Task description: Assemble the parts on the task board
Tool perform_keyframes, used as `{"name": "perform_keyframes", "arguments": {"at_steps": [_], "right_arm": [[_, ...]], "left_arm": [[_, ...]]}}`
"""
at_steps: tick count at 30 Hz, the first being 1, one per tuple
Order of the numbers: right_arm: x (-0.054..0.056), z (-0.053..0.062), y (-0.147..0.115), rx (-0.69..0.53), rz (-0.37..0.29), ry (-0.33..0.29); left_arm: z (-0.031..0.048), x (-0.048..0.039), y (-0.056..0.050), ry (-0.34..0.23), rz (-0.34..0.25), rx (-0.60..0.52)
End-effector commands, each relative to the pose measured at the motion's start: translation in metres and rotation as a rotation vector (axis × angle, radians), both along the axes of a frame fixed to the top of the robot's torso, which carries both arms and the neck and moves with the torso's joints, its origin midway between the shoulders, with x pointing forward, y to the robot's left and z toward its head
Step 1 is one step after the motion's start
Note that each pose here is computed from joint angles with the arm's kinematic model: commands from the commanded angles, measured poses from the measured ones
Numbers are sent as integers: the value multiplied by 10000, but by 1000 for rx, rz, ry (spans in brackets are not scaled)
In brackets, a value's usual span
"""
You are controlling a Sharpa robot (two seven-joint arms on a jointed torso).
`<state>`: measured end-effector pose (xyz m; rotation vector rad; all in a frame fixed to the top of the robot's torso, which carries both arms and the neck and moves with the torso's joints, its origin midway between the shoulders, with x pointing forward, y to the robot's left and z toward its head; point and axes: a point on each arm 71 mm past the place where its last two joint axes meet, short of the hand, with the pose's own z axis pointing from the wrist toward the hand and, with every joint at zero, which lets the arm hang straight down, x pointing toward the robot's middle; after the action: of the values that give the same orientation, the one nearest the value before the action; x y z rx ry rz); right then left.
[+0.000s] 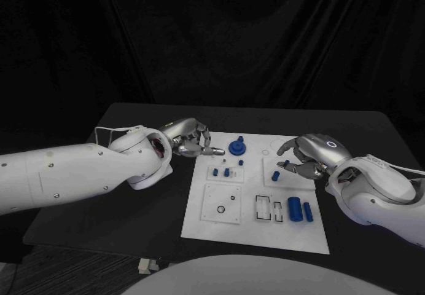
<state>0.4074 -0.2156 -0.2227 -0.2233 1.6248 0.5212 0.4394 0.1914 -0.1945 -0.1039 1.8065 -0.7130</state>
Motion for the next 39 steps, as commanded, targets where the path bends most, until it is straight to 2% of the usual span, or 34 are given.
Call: {"name": "perform_keyframes", "arguments": {"at_steps": [1,3,6,10,14,19,28,35,39], "right_arm": [[-11,9,-5,8,2,-14],[-13,14,-16,15,1,-15],[-14,23,-28,29,1,-21],[-13,29,-25,42,5,-24],[-13,31,-16,51,10,-25],[-11,32,-5,57,17,-27],[-13,39,8,68,27,-33],[-25,58,26,83,42,-48],[-22,129,63,96,63,-71]], "left_arm": [[251,21,-41,-135,-88,-81],[393,78,-23,-174,-112,-81],[509,164,-16,-200,-142,-70],[548,292,-62,-201,-186,-45],[509,367,-136,-168,-223,-18],[432,391,-224,-146,-275,23],[369,381,-302,-239,-353,62],[287,368,-341,-267,-392,49],[250,347,-321,-288,-399,34]]}}
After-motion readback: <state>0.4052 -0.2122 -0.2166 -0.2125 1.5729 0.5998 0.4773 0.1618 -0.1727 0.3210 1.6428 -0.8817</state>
